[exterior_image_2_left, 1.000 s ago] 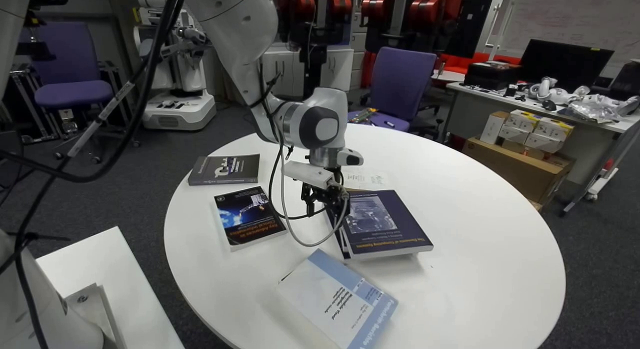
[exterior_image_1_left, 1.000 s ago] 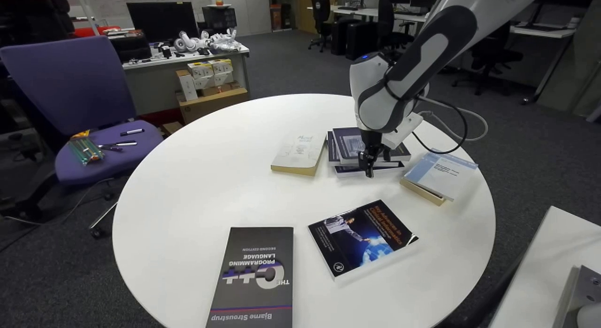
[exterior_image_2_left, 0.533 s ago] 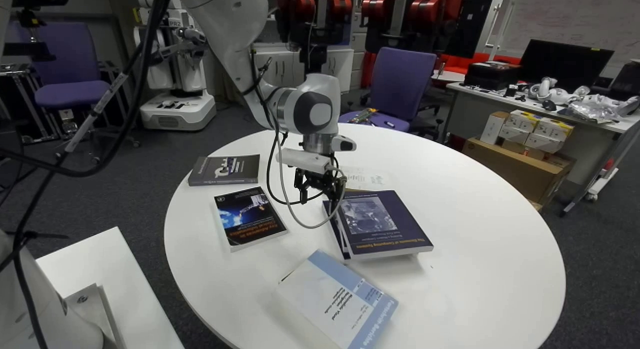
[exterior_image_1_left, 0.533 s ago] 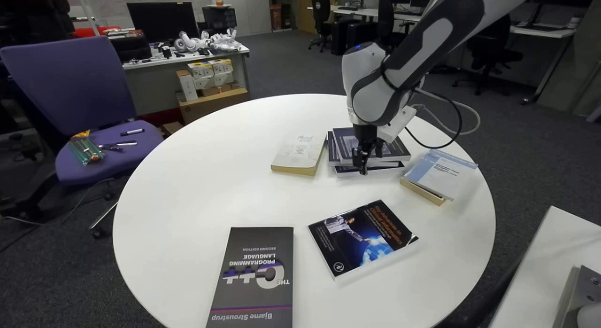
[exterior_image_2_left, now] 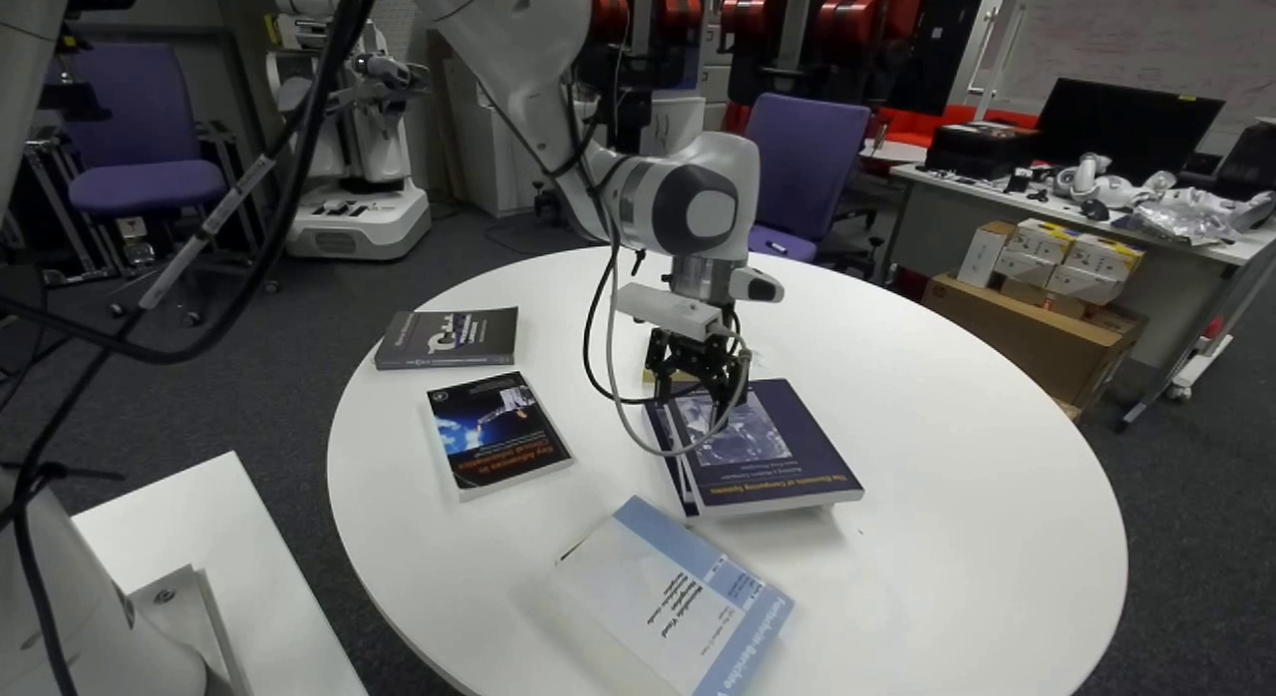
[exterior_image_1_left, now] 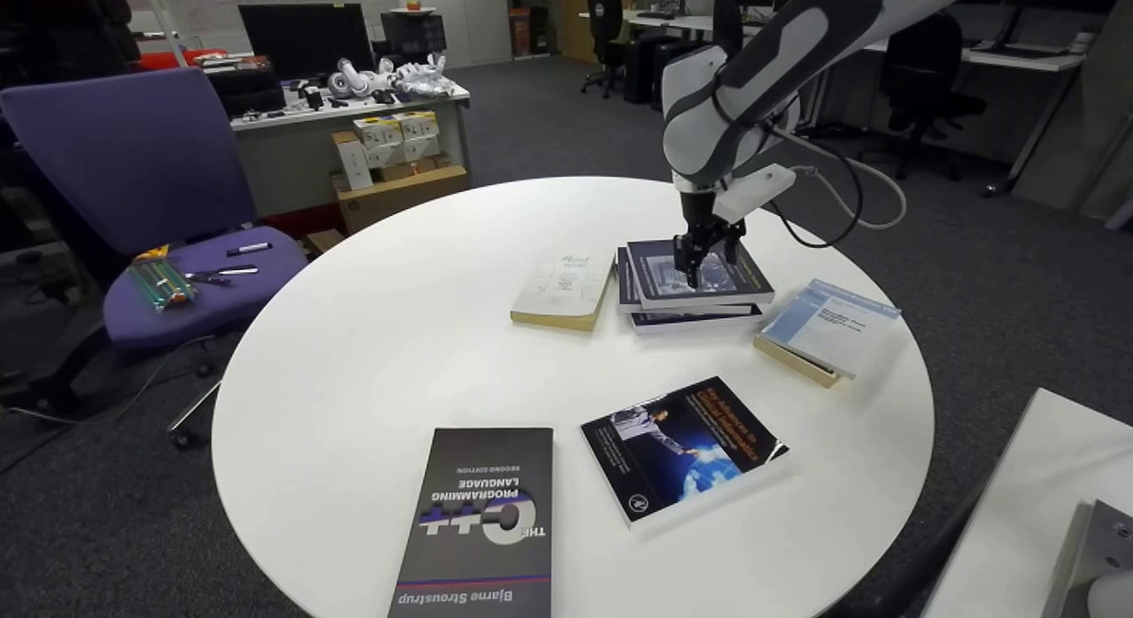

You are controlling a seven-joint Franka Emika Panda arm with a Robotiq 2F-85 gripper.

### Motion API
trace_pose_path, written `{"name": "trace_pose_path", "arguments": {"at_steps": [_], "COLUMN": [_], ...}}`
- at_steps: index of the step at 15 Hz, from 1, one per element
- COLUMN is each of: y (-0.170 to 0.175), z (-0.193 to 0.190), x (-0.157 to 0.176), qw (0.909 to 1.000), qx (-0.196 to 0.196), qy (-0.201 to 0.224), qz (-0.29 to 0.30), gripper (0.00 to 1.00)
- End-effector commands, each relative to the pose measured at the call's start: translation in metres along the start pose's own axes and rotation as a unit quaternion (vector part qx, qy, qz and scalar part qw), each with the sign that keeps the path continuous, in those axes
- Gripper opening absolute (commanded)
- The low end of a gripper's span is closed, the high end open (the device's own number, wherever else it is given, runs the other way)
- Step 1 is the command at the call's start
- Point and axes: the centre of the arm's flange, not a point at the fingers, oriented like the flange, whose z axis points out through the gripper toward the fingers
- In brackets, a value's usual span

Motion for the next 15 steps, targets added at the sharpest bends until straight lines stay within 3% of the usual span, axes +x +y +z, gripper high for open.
{"name": "trace_pose_path", "arguments": {"at_steps": [1, 4, 8, 15], "y": [0.020, 0.036, 0.060, 0.083], "z": [-0.007, -0.003, -0.005, 0.000], "x": [0.042, 0.061, 0.083, 0.110], "qw": [0.9949, 0.9836, 0.9630, 0.9126], "qx": [0.042, 0.050, 0.008, -0.057], "qy": [-0.015, 0.002, 0.055, 0.137], "qz": [0.091, 0.173, 0.263, 0.381], "gripper": [1.00, 1.00, 1.00, 1.00]}}
